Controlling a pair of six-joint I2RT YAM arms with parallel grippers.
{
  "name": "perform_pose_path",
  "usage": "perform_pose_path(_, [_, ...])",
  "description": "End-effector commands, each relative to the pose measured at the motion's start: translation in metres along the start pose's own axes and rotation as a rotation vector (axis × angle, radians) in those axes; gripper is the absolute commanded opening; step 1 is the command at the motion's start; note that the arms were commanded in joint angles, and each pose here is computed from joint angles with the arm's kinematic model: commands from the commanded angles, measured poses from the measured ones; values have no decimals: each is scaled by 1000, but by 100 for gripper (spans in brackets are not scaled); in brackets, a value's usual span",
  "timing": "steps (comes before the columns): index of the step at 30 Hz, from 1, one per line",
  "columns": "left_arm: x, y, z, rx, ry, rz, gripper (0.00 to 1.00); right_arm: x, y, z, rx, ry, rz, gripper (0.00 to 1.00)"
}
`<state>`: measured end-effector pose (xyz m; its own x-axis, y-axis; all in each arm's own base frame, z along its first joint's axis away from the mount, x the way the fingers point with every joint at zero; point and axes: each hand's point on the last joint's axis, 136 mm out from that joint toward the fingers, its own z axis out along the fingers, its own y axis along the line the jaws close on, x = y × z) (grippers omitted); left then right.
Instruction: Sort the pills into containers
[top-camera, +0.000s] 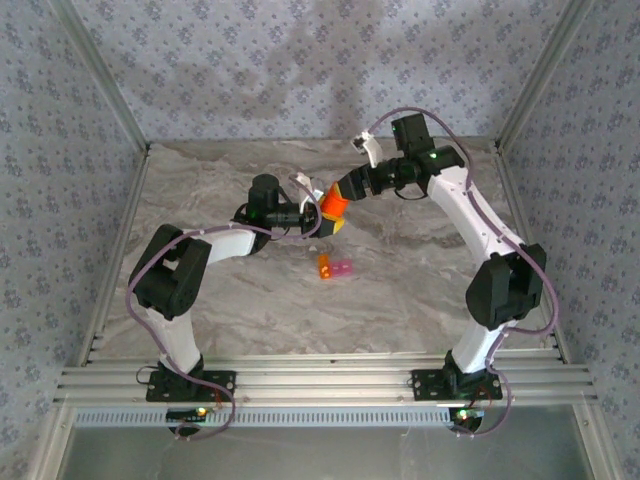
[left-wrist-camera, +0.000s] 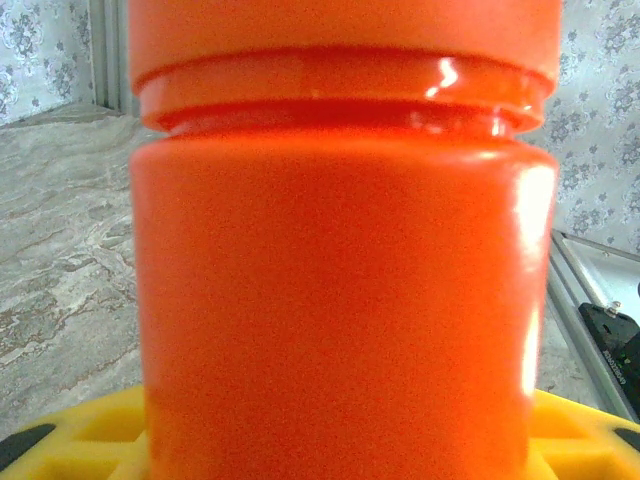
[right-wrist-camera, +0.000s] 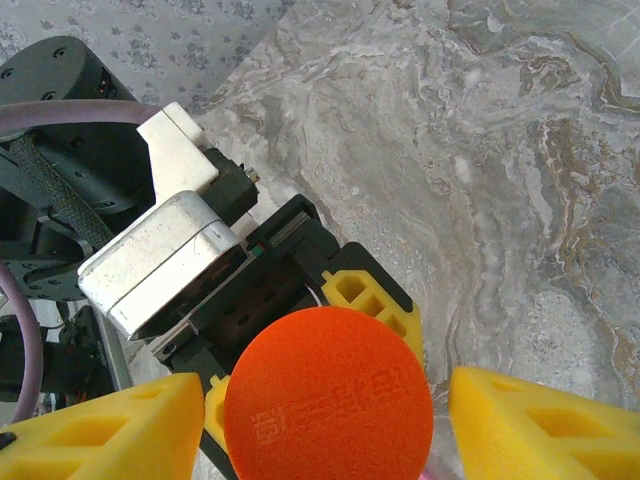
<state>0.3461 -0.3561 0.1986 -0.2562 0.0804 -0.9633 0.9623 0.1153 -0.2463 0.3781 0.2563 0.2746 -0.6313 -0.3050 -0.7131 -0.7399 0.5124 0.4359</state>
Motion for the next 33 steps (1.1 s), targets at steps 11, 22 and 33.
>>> perform_pose_path(11, [-16,-14,-3,39,-31,66,0,4,4,12,-28,39,22,41])
perform_pose_path(22, [-17,-13,-6,20,-37,75,0,30,-8,35,236,26,388,34])
perform_pose_path(33, [-15,-10,-6,10,-33,68,0,32,-6,50,268,-97,487,38])
